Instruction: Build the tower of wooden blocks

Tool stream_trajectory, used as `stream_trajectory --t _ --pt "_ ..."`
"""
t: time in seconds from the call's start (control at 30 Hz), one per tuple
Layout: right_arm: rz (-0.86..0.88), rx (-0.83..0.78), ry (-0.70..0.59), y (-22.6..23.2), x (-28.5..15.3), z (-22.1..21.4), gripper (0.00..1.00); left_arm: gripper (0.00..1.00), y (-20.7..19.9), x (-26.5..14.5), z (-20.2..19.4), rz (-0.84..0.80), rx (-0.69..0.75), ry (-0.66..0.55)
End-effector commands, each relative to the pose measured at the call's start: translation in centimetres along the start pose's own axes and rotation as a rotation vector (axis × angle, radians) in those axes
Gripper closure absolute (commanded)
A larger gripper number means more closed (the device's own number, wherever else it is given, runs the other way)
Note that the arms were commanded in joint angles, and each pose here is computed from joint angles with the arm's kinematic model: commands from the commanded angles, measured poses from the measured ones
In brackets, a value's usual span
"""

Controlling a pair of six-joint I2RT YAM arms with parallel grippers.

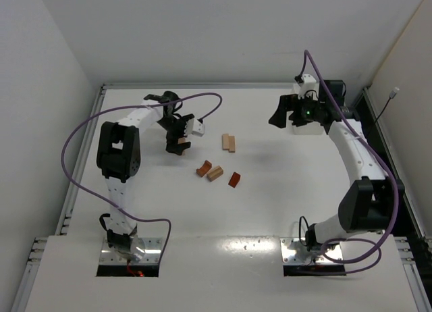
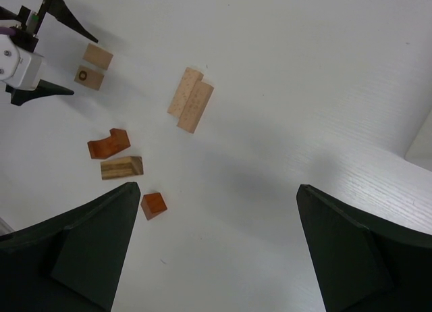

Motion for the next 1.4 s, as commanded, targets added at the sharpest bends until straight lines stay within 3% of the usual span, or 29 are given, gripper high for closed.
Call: stream_trajectory --t 0.0,0.73,0.77,0.8,0.83,0.9,0.93,1.03,1.17,1.2,1.33,1.37 --pt "0.027 -0.009 -0.047 -0.1 0.3 1.1 0.00 0.01 0.5 0.0 1.1 0.008 0.024 -0.063" --pt "0.038 -0.004 -0.041 -1.0 1.7 1.7 0.00 0.01 1.2 2.0 -0.3 0.004 -0.055 -0.011" --pt "0.038 -0.004 -0.041 -1.0 1.7 1.7 0.00 0.08 1.7 1.9 -0.2 0.019 -0.059 -0.002" --pt "0.039 0.001 -0.033 -1.1 1.9 1.5 0.00 0.08 1.7 2.4 -0.5 0.007 -0.066 0.002" --pt "0.038 -0.004 -0.041 -1.1 1.8 1.8 0.00 0.24 2.0 2.1 -0.3 0.024 -0.071 0.009" --pt "0.038 -0.004 -0.041 -1.1 1.8 1.8 0.00 0.43 2.2 2.6 -0.7 0.023 -0.108 0.025" --pt "0.038 -0.004 -0.041 -1.1 1.8 1.8 0.00 0.70 2.5 2.3 -0.6 0.038 -0.114 0.031" --pt "0.039 0.001 -0.033 -1.3 2.1 1.6 0.00 1.00 2.8 1.6 0.0 0.076 -0.140 0.013" --pt "0.047 0.007 -0.041 -1.0 2.0 1.6 0.00 1.00 2.6 -1.8 3.2 0.130 -0.141 -0.089" --pt "0.047 0.019 -0.040 -0.9 1.8 1.4 0.00 1.00 2.6 -2.9 4.1 0.151 -0.196 -0.120" --pt "0.036 0.053 -0.041 -0.6 1.6 0.7 0.00 1.00 2.9 -7.5 11.5 0.159 -0.314 -0.344" --pt "0.036 0.056 -0.037 -0.4 1.5 0.3 0.00 1.00 3.3 -9.8 14.3 0.184 -0.289 -0.418"
Point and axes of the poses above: each gripper's point midway between its finger pads, its own x axis out along the fingers, its own y axis along the line the jaws close on, z = x × y, the point moved 7 cm from there along -x, back along the fingers, and after that the axes turned 7 degrees about -x, right-handed, at the moved point
